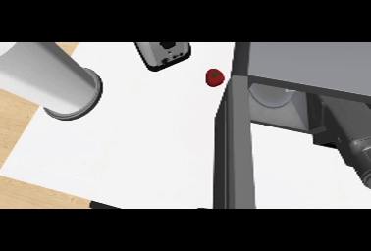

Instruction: Pick up the milk, place it into the microwave and close the microwave

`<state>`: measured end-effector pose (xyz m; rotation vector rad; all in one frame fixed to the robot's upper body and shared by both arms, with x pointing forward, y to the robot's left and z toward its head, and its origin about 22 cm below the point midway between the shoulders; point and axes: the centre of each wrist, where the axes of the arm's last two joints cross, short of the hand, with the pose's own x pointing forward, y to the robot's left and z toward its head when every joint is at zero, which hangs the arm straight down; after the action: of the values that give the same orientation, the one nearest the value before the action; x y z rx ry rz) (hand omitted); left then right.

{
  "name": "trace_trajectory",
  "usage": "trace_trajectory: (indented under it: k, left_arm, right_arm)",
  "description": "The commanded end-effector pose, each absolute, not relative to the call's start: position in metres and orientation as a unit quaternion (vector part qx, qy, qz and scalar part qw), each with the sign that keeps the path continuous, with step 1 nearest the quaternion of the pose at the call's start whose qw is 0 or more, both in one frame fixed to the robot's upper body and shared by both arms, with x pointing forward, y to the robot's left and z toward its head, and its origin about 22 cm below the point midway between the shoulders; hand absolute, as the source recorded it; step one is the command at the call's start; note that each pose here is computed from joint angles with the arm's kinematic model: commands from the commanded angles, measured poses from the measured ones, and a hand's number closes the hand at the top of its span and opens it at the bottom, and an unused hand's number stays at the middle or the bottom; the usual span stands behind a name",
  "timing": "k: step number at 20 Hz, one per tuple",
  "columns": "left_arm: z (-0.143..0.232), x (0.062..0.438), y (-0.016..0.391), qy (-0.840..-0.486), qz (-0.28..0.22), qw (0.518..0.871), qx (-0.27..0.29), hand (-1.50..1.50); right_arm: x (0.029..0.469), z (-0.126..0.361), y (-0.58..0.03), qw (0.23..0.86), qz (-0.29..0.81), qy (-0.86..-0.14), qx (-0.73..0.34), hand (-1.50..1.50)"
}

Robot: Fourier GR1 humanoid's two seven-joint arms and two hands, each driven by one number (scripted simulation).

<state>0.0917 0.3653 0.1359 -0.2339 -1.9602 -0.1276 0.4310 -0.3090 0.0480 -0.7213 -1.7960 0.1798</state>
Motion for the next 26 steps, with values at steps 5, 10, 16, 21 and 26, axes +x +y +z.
trace_trajectory:
  k: [5, 10, 16, 21, 26]
  left_arm:
    - [0.134, 0.096, 0.368, -0.821, -0.061, 0.560, -0.094, -1.50]
    - [0.138, 0.102, 0.363, -0.823, -0.072, 0.554, -0.104, -1.50]
    - [0.136, 0.110, 0.366, -0.817, -0.070, 0.562, -0.109, -1.50]
    - [0.130, 0.114, 0.367, -0.805, -0.073, 0.578, -0.111, -1.50]
    - [0.127, 0.116, 0.361, -0.800, -0.077, 0.581, -0.125, -1.50]
  right_arm:
    - [0.449, 0.073, -0.276, 0.545, 0.089, -0.809, -0.201, -1.50]
    - [0.451, 0.069, -0.255, 0.573, 0.145, -0.776, -0.218, -1.50]
    - [0.459, 0.078, -0.211, 0.575, 0.135, -0.775, -0.224, -1.50]
    - [0.464, 0.091, -0.195, 0.558, 0.129, -0.791, -0.214, -1.50]
    - [0.463, 0.088, -0.189, 0.548, 0.101, -0.802, -0.215, -1.50]
